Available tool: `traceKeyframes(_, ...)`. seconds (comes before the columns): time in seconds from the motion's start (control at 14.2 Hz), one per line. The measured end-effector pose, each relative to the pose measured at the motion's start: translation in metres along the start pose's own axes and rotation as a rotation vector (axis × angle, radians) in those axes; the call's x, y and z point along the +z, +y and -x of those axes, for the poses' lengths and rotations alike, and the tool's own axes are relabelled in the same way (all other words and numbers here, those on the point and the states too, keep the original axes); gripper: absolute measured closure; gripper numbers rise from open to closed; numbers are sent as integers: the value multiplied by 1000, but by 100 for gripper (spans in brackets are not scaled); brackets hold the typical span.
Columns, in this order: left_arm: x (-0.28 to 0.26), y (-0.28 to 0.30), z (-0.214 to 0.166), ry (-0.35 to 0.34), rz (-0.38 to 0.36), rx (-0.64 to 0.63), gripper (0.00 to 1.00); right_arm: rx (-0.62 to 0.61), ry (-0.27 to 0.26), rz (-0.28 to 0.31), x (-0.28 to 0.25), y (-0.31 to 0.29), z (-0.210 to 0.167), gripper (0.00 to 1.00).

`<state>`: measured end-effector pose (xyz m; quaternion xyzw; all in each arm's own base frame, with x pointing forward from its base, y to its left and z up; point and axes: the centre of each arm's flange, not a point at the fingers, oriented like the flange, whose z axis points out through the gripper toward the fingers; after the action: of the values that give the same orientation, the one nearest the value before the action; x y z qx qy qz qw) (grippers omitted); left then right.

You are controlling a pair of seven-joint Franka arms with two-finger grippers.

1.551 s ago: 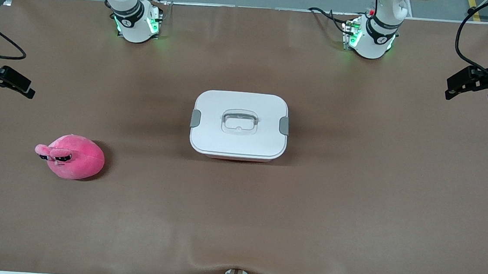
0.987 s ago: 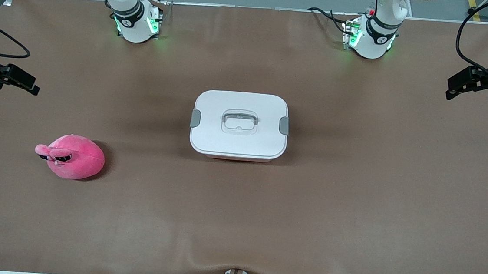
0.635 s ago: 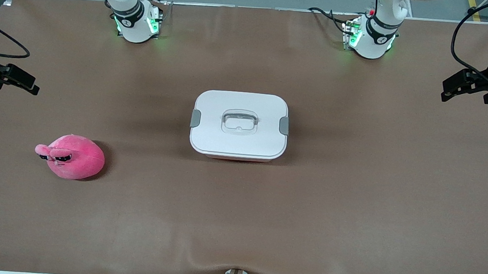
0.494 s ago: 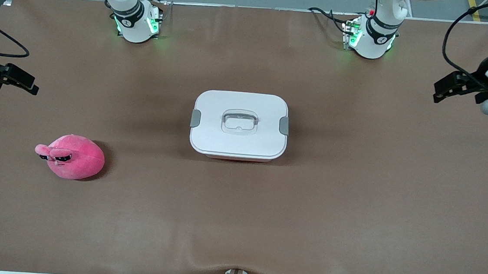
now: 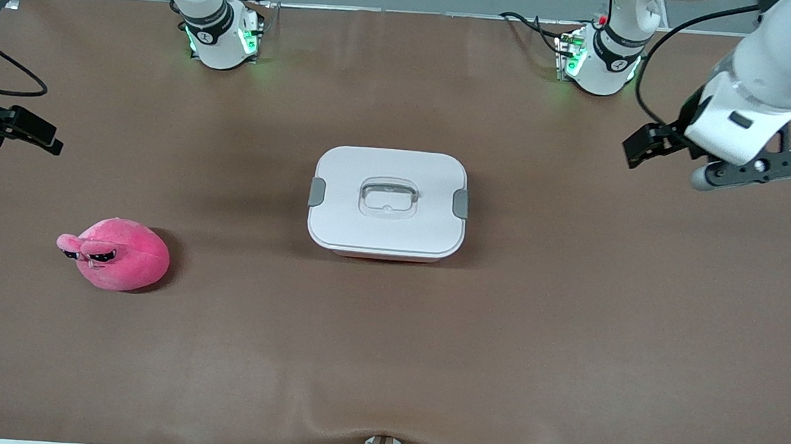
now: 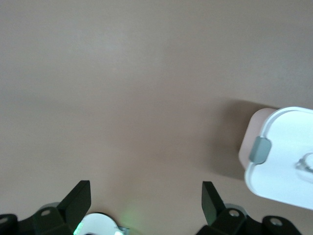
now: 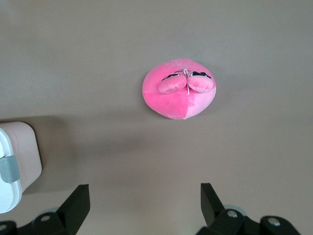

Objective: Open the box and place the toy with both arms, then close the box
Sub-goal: 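Grasp the lid handle with the left gripper while the right gripper reaches the toy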

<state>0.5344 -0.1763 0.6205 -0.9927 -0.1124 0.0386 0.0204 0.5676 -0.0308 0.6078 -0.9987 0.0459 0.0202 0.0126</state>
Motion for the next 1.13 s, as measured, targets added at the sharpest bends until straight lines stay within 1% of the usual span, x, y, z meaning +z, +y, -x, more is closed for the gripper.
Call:
traceKeyframes(0.21, 17, 40, 1, 4, 34, -67, 0, -31, 13, 0, -1, 0, -2, 0)
traceKeyframes(0.42, 34, 96, 12, -6, 119, -210, 0, -68, 34, 0, 6, 1, -6, 0)
traceKeyframes(0.63, 63, 155, 29, -27, 148, -326, 0, -78, 44, 0, 31, 0, -13, 0)
traceKeyframes(0.78, 80, 185, 40, -18, 150, -413, 0, -82, 37, 0, 56, -2, -18, 0)
traceKeyframes(0.92, 93, 211, 53, -10, 153, -510, 0, -91, 9, 0, 85, -5, -23, 0)
traceKeyframes(0.99, 100, 224, 60, -15, 164, -564, 0, -100, -6, 1, 101, -6, -24, 0)
traceKeyframes(1.13, 117, 250, 73, -31, 184, -674, 1, -118, -8, 1, 130, -8, -28, 0)
